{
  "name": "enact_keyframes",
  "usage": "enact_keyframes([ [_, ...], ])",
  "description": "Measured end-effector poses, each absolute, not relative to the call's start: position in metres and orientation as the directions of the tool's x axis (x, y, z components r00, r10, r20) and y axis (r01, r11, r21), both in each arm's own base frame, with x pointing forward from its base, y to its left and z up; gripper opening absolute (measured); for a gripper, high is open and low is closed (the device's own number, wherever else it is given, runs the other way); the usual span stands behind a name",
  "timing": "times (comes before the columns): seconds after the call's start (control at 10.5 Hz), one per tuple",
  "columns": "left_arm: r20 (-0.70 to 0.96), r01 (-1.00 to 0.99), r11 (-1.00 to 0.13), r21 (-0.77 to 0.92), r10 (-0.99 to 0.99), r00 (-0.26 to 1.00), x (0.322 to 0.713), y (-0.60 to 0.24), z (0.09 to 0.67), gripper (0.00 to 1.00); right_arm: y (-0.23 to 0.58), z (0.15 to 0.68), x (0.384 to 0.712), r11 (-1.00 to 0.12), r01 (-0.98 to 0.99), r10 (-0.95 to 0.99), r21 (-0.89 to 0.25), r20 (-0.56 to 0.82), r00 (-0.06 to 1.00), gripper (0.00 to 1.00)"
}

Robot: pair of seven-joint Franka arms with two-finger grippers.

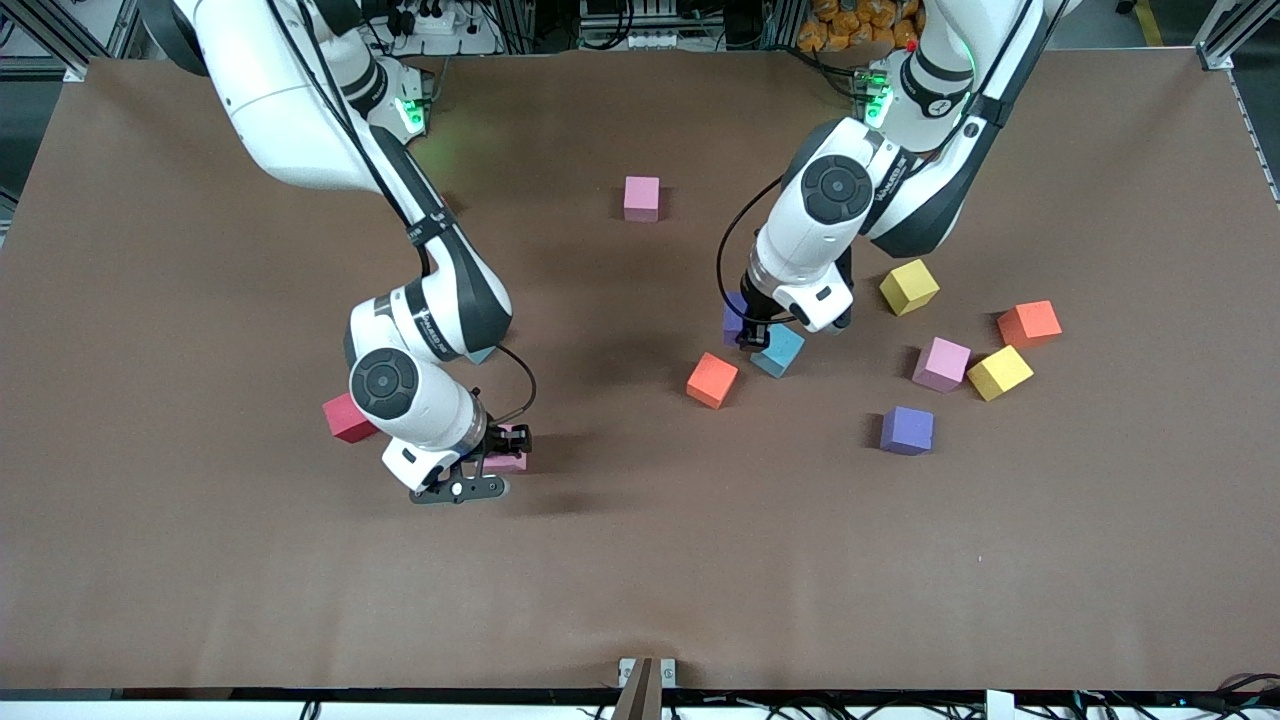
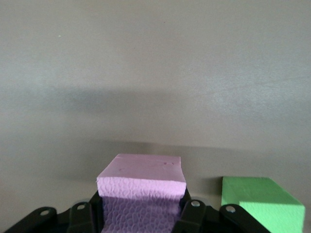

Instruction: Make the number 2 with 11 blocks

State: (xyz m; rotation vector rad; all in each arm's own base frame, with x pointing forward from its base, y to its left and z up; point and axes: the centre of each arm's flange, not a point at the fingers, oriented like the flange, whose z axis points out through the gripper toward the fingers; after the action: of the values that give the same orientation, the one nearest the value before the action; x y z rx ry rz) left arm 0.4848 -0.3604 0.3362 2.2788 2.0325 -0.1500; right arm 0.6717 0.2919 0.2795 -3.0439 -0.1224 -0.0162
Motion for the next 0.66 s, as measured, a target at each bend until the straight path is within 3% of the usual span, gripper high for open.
enact_keyframes([
  [0.66, -0.116, 0.993, -0.119, -0.001, 0.986, 0.118, 0.468, -0.352, 0.341, 0.59, 0.292, 0.312, 0.671, -0.991, 0.085, 0.083, -0.101, 0.03, 0.996, 0.56],
])
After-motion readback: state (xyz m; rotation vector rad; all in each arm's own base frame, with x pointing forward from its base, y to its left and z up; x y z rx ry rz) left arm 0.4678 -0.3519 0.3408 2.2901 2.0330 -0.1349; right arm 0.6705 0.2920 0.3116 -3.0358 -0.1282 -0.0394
